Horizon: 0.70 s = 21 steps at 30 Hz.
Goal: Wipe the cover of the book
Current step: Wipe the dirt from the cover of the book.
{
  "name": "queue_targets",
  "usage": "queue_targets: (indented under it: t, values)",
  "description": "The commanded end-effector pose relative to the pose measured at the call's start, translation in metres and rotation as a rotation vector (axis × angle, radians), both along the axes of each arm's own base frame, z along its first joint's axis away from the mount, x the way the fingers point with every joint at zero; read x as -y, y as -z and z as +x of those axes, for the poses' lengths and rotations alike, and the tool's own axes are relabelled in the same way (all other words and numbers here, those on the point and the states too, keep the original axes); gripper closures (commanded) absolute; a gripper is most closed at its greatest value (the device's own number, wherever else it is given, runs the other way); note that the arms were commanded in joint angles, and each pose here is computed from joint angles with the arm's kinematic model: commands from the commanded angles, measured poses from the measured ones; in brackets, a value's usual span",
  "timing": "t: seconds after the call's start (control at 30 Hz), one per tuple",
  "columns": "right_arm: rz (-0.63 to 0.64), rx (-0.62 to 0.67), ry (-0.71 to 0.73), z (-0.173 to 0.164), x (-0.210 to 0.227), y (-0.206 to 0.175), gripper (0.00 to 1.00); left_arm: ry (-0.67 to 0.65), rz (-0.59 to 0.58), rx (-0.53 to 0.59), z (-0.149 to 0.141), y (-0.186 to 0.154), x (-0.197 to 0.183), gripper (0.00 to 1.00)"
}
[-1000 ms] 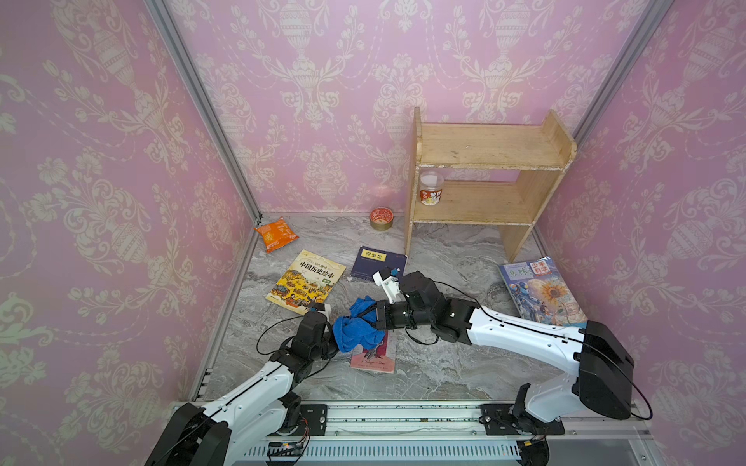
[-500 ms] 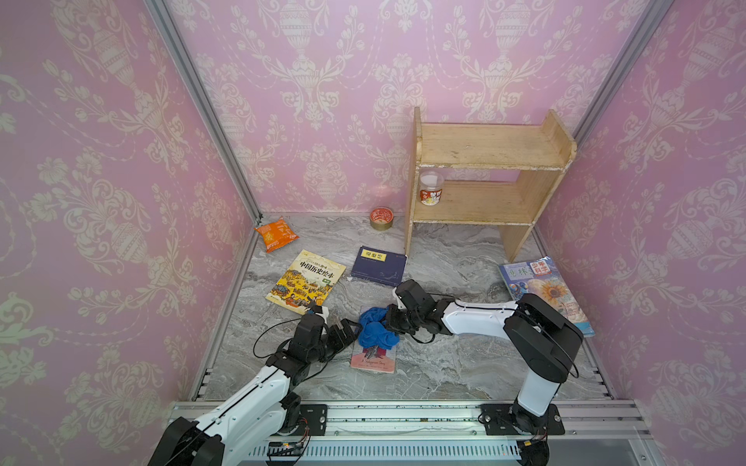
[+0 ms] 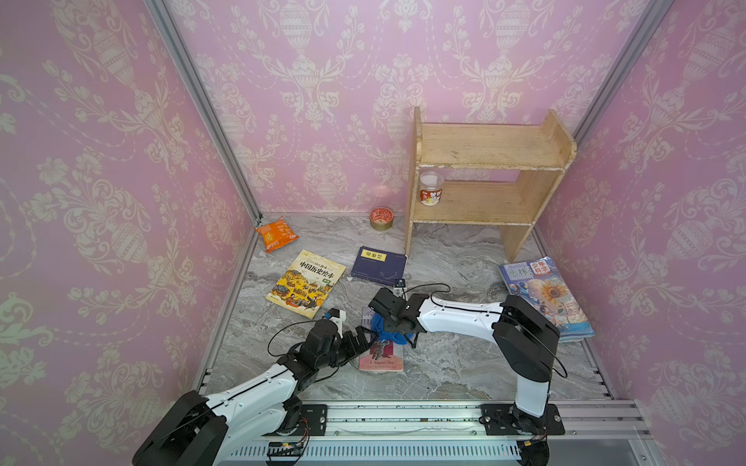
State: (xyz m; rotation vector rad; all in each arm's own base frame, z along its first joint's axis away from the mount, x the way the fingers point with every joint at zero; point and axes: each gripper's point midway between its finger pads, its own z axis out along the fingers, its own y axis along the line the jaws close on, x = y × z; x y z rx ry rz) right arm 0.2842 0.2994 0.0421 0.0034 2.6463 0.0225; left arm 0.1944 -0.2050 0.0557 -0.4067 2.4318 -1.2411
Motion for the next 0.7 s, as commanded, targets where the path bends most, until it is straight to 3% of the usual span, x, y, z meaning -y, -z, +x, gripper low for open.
queue_targets:
  t: [0.0,0.2,0.33,0.47,0.67]
  values:
    - [-0.159,-0.048,-0.033,-0.02,0.029,0.017,1.0,-0.019,-0.019,0.015,0.005,-0.002,0.005,0.01]
    - [0.09,-0.142,-0.097,-0.041,-0.028,0.034,1.0,-0.022,-0.046,0.049,0.011,-0.015,0.008,0.01]
    - [0.048,-0.199,-0.049,-0.054,-0.003,0.059,1.0,-0.001,-0.08,0.091,0.011,-0.029,0.012,0.04]
    - [0.134,-0.257,0.038,-0.057,0.015,0.074,1.0,0.028,-0.108,0.113,0.009,-0.038,0.017,0.32]
    - [0.19,-0.271,0.059,-0.051,0.018,0.073,1.0,0.056,-0.12,0.107,0.005,-0.039,0.02,0.54]
